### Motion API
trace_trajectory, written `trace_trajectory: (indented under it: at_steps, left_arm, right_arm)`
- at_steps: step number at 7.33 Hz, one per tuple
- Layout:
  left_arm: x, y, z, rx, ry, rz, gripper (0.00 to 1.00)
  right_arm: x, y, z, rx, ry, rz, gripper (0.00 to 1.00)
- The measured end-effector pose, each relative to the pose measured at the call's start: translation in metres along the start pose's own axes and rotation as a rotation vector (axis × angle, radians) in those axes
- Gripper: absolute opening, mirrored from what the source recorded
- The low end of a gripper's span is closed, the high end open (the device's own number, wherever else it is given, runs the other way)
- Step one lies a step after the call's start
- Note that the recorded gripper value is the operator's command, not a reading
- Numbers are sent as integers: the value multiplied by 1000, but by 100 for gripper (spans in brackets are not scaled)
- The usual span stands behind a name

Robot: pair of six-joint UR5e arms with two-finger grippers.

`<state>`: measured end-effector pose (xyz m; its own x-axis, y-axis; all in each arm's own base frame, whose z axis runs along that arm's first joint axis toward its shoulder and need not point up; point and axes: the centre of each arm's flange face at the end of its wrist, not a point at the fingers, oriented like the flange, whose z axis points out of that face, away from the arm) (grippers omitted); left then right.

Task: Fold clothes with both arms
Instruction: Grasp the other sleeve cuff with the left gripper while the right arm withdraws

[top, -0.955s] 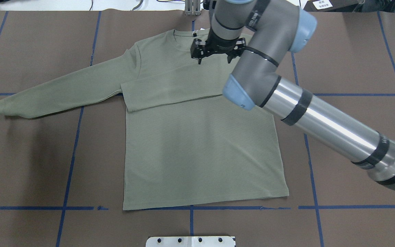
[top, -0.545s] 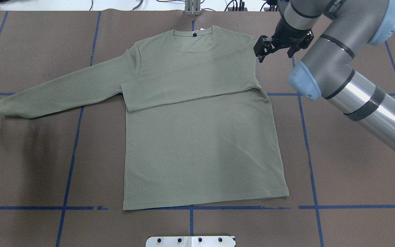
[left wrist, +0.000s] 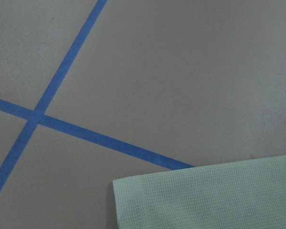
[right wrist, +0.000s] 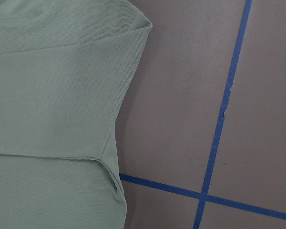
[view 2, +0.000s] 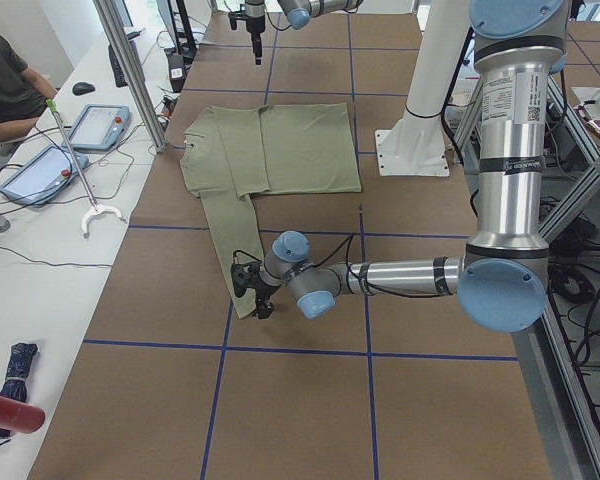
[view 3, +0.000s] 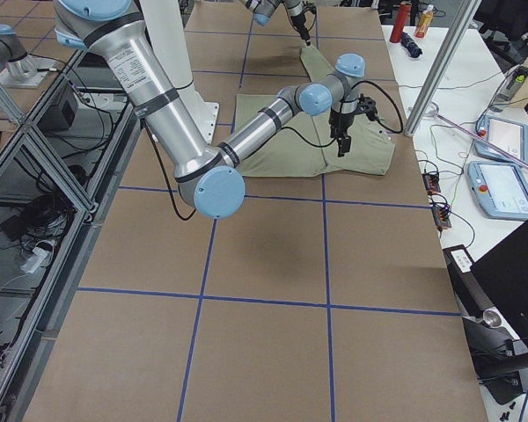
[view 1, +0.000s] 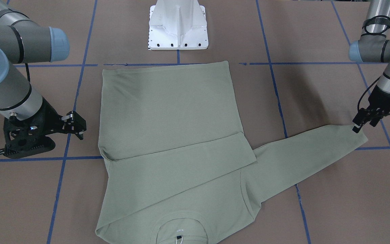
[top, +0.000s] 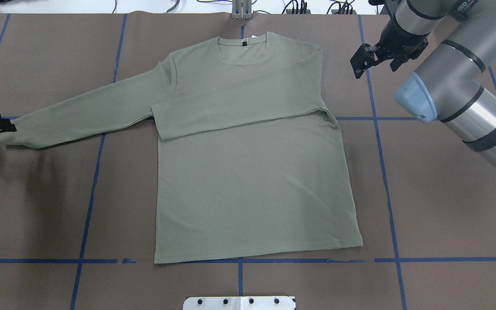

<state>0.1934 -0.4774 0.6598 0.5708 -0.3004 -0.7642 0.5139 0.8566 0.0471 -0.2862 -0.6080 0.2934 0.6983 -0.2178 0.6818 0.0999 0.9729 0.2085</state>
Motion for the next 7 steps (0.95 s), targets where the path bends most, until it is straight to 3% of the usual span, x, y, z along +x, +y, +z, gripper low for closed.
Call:
trace_trajectory:
  at_steps: [2,4,7]
  left_arm:
    - [-3,2,5,1,-15,2,86]
    - [-4,4,8,-3,-20,4,64]
    - [-3,4,9,-4,-21,5,9]
  right_arm:
    - [2,3,-1,2,-1,-1,100]
    - [3,7,-4,6,-5,-5,100]
    - [3,11,-6,10,-7,-8,100]
